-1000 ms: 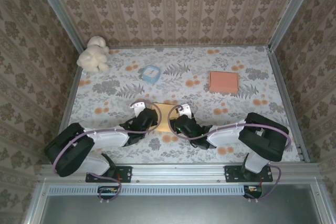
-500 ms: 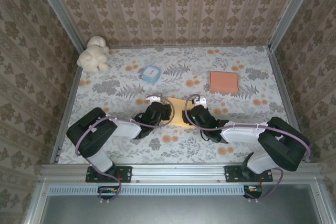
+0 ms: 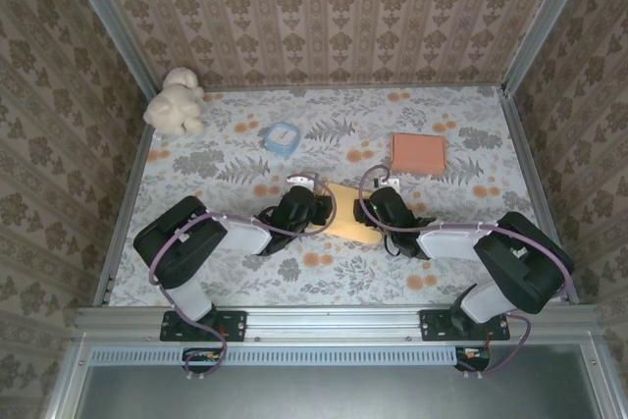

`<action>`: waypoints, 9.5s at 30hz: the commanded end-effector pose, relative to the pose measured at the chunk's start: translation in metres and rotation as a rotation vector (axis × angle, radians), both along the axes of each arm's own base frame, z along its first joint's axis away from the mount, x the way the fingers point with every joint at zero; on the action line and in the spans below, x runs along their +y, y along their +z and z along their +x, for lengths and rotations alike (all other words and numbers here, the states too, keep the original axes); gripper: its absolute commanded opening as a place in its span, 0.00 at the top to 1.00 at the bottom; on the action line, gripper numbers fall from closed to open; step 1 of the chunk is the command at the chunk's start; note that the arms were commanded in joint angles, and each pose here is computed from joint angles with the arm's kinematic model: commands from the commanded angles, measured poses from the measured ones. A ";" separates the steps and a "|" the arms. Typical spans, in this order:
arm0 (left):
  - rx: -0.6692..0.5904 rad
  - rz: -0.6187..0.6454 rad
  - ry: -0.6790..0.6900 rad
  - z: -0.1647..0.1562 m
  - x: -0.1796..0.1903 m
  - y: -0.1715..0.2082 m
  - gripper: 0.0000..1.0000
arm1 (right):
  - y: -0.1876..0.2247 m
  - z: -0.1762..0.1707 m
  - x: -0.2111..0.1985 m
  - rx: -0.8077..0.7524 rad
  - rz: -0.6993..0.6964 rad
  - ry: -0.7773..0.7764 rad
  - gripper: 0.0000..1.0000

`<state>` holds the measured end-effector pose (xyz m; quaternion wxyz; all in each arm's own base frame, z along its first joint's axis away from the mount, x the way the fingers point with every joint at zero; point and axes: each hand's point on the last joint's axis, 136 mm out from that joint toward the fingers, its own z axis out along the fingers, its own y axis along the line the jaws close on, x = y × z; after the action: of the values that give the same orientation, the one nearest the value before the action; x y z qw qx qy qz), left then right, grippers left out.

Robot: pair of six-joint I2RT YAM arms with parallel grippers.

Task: Fold the paper box

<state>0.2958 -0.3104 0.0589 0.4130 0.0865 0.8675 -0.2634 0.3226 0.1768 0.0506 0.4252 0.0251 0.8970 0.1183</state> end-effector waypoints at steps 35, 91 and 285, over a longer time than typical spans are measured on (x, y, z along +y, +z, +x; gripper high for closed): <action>0.573 0.015 0.432 -0.033 0.008 0.011 0.00 | -0.027 -0.008 -0.004 0.039 0.017 -0.010 0.35; 0.636 0.012 0.471 -0.025 0.012 -0.014 0.00 | -0.045 -0.004 0.000 0.063 0.032 -0.026 0.35; 0.866 0.034 0.378 -0.045 -0.020 -0.046 0.17 | -0.046 -0.021 -0.036 0.145 0.151 -0.036 0.40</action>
<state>0.2502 -0.3475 0.0410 0.0607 -0.1518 0.9631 -0.2139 0.3359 0.1487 0.0427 0.4275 0.0991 0.8732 0.2120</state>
